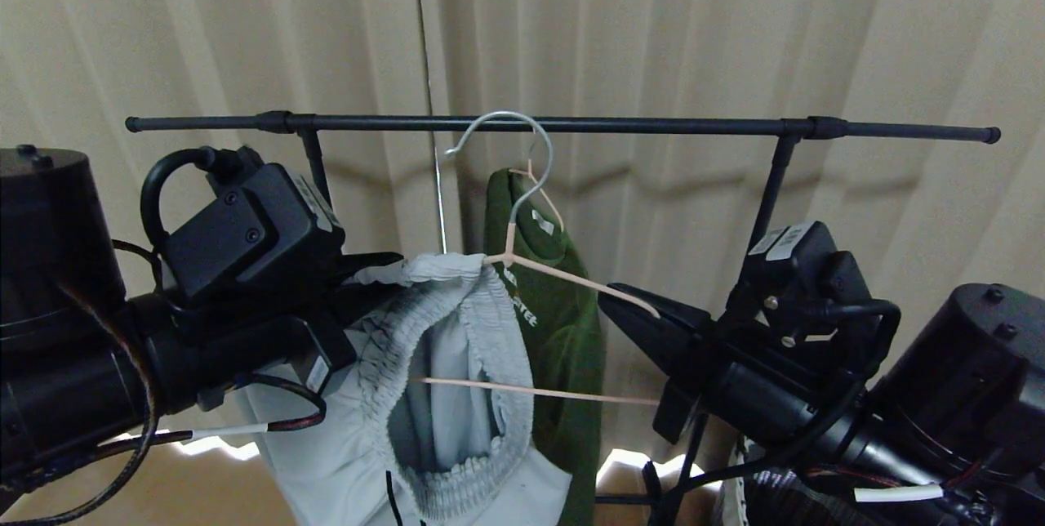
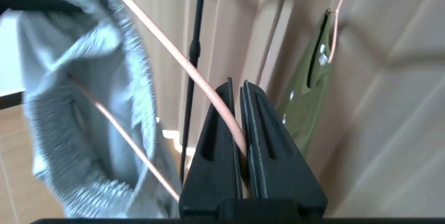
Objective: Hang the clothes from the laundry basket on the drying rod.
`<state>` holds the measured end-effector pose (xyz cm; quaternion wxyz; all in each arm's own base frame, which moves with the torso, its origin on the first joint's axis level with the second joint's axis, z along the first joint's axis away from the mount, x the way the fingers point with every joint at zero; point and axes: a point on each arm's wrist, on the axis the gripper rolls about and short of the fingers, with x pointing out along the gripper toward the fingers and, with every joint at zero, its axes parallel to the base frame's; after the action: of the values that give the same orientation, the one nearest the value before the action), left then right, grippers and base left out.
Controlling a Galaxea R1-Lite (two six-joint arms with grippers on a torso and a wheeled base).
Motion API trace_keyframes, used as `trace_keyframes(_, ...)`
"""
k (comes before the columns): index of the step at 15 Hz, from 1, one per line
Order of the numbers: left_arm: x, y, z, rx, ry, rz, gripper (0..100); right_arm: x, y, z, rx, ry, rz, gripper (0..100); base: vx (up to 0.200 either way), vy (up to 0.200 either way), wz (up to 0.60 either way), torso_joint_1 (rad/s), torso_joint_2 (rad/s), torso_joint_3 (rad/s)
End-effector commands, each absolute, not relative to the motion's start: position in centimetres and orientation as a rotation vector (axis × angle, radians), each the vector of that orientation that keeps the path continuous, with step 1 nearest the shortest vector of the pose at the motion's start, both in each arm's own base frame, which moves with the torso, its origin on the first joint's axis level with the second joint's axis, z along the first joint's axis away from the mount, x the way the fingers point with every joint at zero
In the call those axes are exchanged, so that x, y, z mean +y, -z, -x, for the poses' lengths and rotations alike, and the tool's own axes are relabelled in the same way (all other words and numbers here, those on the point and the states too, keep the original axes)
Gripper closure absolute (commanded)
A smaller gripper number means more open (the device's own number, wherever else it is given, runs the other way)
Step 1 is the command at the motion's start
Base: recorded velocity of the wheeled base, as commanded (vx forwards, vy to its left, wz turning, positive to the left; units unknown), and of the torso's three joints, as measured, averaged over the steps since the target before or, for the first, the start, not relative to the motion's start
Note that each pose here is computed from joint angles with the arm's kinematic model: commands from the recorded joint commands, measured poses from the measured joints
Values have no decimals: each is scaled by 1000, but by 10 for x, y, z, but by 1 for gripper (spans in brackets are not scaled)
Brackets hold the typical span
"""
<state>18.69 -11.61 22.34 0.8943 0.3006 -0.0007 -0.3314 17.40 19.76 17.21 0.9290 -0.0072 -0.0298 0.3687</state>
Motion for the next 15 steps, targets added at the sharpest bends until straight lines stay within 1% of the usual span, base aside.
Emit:
trace_keyframes(1, -116, -222, -187, 2, 688, -624, 100, 197, -173, -173, -72, -759, 12, 100, 0, 0, 0, 0, 0, 0)
trace_keyframes(5, -115, -219, -185, 0, 688, -621, 100, 196, -172, -172, -73, -758, 13, 100, 0, 0, 0, 0, 0, 0)
trace_keyframes(6, -114, -218, -185, -18, 678, -617, 100, 195, -171, -172, -70, -758, 15, 100, 0, 0, 0, 0, 0, 0)
trace_keyframes(7, -114, -217, -186, -33, 671, -616, 100, 195, -170, -171, -65, -756, 21, 0, 0, 0, 0, 0, 0, 0)
trace_keyframes(8, -113, -215, -186, -39, 662, -610, 100, 194, -170, -172, -66, -755, 26, 0, 0, 0, 0, 0, 0, 0)
trace_keyframes(10, -110, -214, -188, -14, 603, -618, 100, 192, -173, -172, -80, -743, 20, 0, 0, 0, 0, 0, 0, 0)
trace_keyframes(11, -105, -209, -193, 36, 499, -633, 100, 188, -177, -173, -95, -734, 13, 0, 0, 0, 0, 0, 0, 0)
trace_keyframes(12, -104, -208, -197, 61, 445, -637, 100, 187, -177, -173, -96, -730, 11, 0, 0, 0, 0, 0, 0, 0)
trace_keyframes(13, -101, -205, -203, 99, 356, -643, 100, 187, -177, -172, -98, -732, 10, 0, 0, 0, 0, 0, 0, 0)
trace_keyframes(14, -99, -204, -206, 119, 312, -639, 100, 187, -177, -172, -96, -732, 7, 0, 0, 0, 0, 0, 0, 0)
trace_keyframes(15, -99, -204, -207, 124, 300, -616, 100, 187, -172, -172, -78, -736, 16, 0, 0, 0, 0, 0, 0, 0)
